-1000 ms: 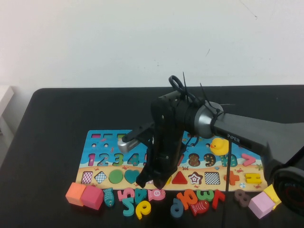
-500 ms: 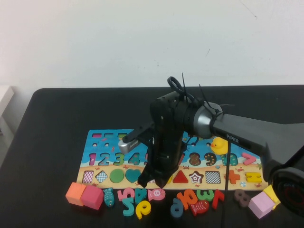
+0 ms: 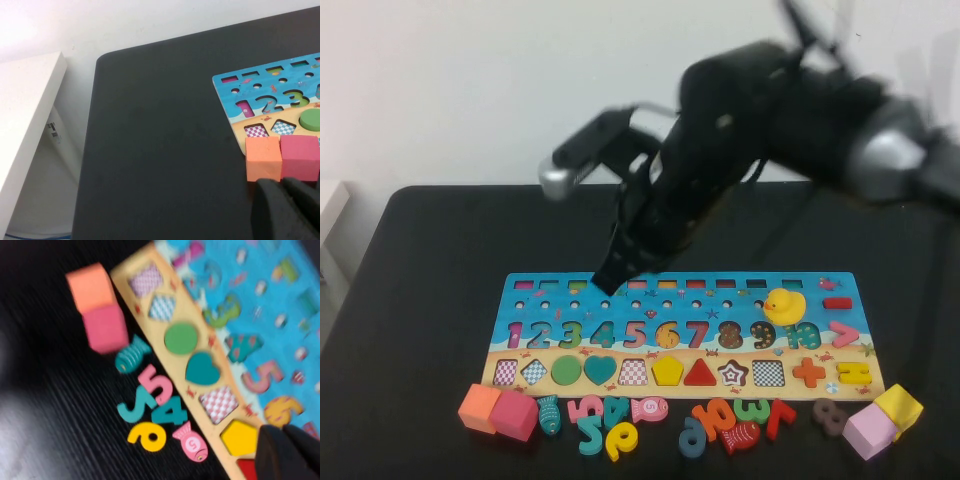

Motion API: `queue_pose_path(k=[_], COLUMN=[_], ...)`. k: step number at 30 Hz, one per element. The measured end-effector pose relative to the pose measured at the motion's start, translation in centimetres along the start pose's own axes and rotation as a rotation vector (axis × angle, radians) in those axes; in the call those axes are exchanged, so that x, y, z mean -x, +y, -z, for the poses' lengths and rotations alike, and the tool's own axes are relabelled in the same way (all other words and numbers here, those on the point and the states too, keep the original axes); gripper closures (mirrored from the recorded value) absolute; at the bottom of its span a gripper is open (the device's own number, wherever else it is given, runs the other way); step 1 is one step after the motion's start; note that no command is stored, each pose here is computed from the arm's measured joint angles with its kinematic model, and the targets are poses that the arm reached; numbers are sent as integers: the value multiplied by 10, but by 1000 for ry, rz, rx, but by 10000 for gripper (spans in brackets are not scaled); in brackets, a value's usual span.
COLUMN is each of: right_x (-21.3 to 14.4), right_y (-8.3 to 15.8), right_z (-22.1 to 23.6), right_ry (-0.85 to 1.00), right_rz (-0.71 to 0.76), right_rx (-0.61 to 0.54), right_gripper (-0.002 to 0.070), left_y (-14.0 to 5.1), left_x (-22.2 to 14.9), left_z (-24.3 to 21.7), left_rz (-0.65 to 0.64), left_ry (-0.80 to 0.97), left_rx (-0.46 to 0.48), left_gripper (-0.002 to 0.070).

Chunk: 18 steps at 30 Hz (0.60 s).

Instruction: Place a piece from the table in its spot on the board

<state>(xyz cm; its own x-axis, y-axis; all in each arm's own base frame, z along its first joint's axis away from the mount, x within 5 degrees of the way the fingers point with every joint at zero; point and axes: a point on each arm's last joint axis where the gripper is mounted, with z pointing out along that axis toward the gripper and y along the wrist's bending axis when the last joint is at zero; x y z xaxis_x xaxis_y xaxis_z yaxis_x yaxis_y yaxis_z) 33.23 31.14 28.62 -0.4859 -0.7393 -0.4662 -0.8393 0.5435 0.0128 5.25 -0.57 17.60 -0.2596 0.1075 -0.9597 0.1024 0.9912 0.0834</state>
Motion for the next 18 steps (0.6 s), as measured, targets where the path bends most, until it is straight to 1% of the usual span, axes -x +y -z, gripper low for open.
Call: queue_pose_path(k=[3, 4, 5, 10, 18], right_x=[-8, -15, -24, -78, -170], right_y=[14, 20, 24, 42, 64], right_z=[41, 58, 63, 101, 146], right_ry=[-111, -157, -168, -259, -290], right_rz=[41, 53, 58, 77, 92], right_rx=[-28, -38, -42, -74, -114], right_gripper=[657, 657, 657, 657, 657], left_y=[0, 0, 0, 0, 0], left_x=[0, 0, 0, 0, 0], left_z=[0, 0, 0, 0, 0], left_rz=[0, 0, 0, 0, 0], left_ry=[0, 0, 0, 0, 0], left_rx=[0, 0, 0, 0, 0], left_gripper=[676, 676, 676, 676, 676])
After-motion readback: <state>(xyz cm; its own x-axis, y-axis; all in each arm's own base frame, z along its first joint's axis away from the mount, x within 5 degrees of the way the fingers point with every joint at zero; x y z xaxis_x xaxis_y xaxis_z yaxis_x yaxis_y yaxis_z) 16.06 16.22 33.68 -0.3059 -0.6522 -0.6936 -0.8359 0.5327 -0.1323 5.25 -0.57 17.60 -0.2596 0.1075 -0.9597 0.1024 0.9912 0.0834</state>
